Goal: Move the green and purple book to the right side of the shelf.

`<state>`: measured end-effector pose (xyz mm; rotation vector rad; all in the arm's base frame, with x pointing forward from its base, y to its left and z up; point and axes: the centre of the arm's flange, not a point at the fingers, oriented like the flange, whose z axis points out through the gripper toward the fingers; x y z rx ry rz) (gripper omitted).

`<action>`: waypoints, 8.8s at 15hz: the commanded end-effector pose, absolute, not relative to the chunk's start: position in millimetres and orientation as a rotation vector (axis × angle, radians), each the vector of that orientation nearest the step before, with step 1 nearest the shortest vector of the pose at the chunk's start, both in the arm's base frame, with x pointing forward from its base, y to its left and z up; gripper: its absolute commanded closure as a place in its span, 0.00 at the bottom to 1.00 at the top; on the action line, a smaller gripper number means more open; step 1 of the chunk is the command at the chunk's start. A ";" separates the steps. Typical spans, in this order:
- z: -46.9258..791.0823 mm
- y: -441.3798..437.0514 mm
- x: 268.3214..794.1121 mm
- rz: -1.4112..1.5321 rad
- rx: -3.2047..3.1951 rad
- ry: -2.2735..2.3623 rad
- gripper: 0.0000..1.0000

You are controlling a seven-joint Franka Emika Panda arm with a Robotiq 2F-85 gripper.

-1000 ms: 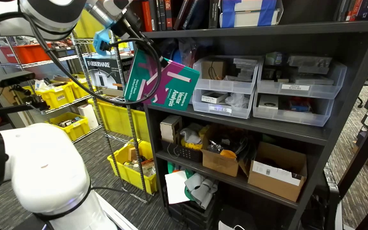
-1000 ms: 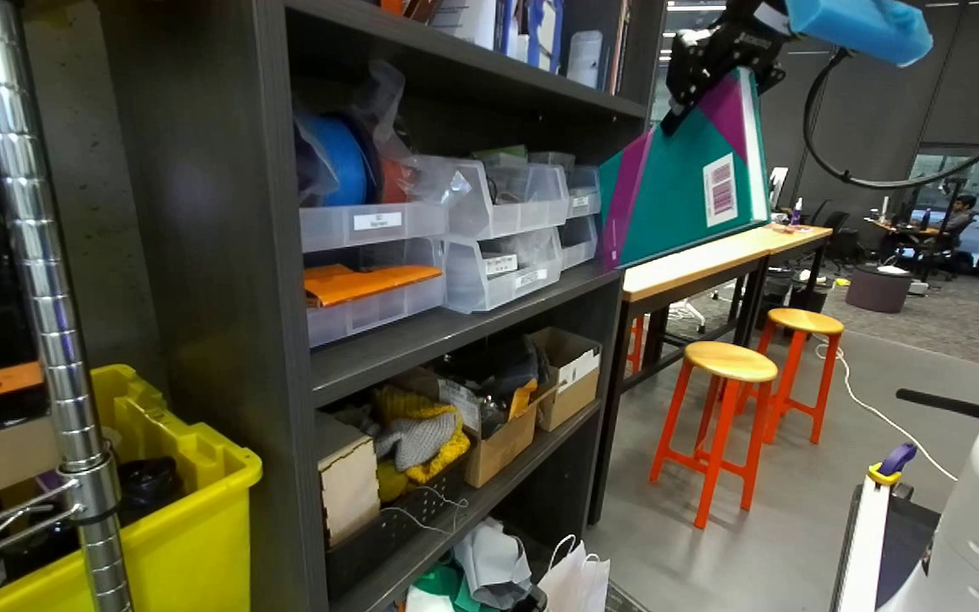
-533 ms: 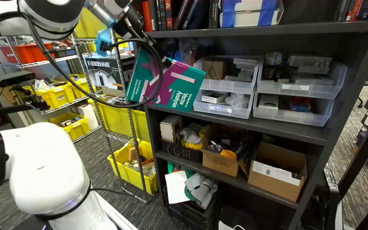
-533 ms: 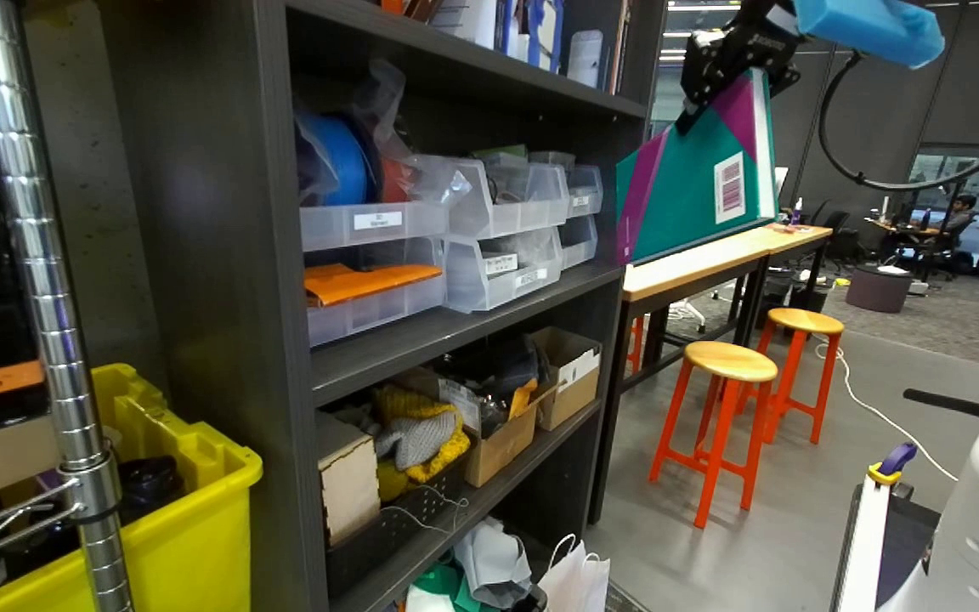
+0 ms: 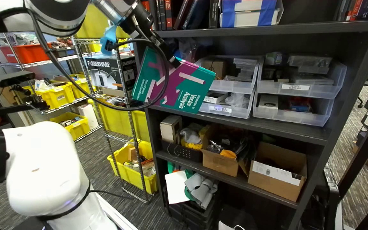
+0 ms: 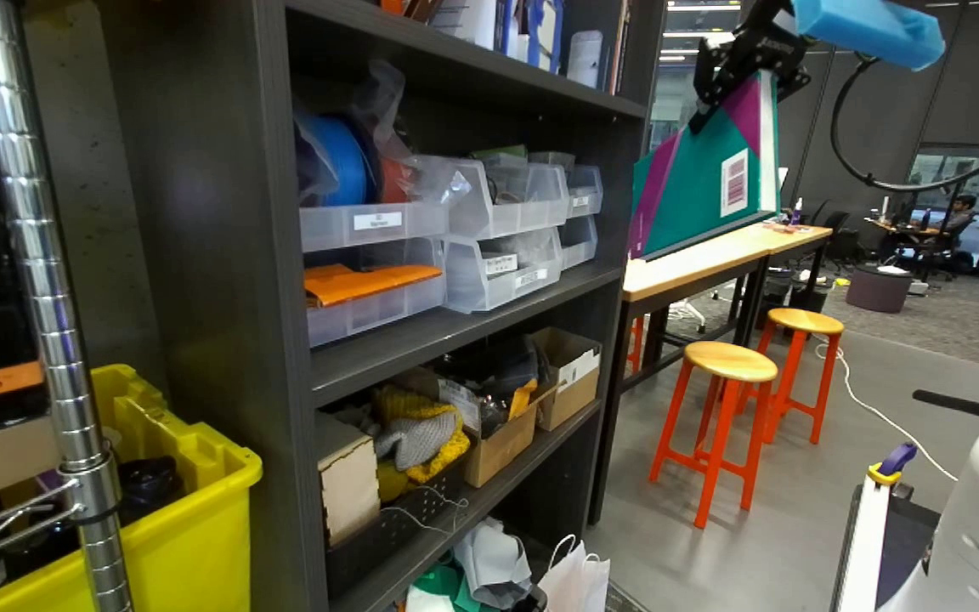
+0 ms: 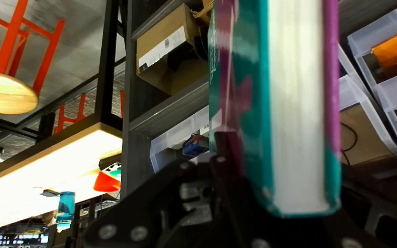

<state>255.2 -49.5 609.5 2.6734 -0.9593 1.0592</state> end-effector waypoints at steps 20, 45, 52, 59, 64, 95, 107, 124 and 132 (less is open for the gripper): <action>718.3 -153.2 262.1 1.147 2.585 -0.994 0.94; 796.3 -233.6 315.6 1.057 2.650 -0.785 0.94; 834.1 -254.7 362.3 1.056 2.652 -0.666 0.94; 874.2 -233.2 368.5 1.089 2.631 -0.505 0.94; 891.0 -244.9 353.0 1.133 2.598 -0.512 0.94; 904.9 -336.6 475.7 1.349 2.538 -0.258 0.94; 897.6 -334.7 538.9 1.378 2.569 -0.023 0.94; 888.6 -306.0 594.0 1.426 2.512 0.233 0.94; 867.6 -331.3 589.5 1.445 2.556 0.205 0.94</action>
